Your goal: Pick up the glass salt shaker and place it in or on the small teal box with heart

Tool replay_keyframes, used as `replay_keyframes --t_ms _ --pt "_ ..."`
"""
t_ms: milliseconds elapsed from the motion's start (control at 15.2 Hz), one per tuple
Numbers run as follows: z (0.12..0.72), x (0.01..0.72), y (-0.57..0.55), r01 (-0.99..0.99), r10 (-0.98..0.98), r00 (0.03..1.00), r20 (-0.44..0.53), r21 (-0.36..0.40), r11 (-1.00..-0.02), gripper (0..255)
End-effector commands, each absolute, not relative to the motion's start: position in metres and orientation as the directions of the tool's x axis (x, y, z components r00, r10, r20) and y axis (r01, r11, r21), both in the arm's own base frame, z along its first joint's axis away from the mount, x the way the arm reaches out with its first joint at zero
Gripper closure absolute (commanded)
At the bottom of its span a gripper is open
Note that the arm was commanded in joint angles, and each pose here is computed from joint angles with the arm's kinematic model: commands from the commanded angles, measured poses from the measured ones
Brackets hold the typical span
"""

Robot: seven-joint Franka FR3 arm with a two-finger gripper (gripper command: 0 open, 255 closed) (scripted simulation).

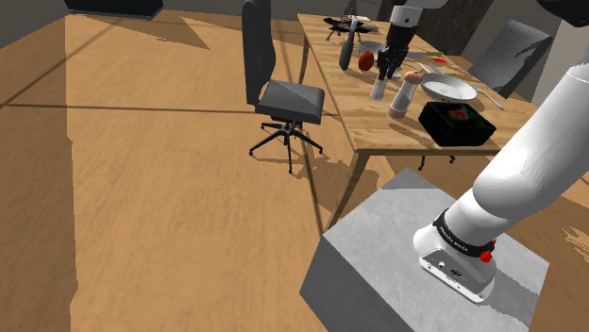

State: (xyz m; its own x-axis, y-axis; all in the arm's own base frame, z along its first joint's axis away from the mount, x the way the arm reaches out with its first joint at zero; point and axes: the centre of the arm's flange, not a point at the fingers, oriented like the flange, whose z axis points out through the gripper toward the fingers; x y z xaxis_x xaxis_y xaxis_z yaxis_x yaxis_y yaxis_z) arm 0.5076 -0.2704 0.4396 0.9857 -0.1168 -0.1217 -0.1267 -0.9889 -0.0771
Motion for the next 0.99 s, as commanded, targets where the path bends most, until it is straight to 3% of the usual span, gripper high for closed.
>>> replay_keyframes --t_ms 0,924 --pt "0.451 0.506 -0.270 -0.127 -0.117 0.986 -0.122 -0.077 -0.989 255" --pt "0.525 0.506 -0.270 -0.127 -0.117 0.986 -0.122 -0.077 -0.989 255"
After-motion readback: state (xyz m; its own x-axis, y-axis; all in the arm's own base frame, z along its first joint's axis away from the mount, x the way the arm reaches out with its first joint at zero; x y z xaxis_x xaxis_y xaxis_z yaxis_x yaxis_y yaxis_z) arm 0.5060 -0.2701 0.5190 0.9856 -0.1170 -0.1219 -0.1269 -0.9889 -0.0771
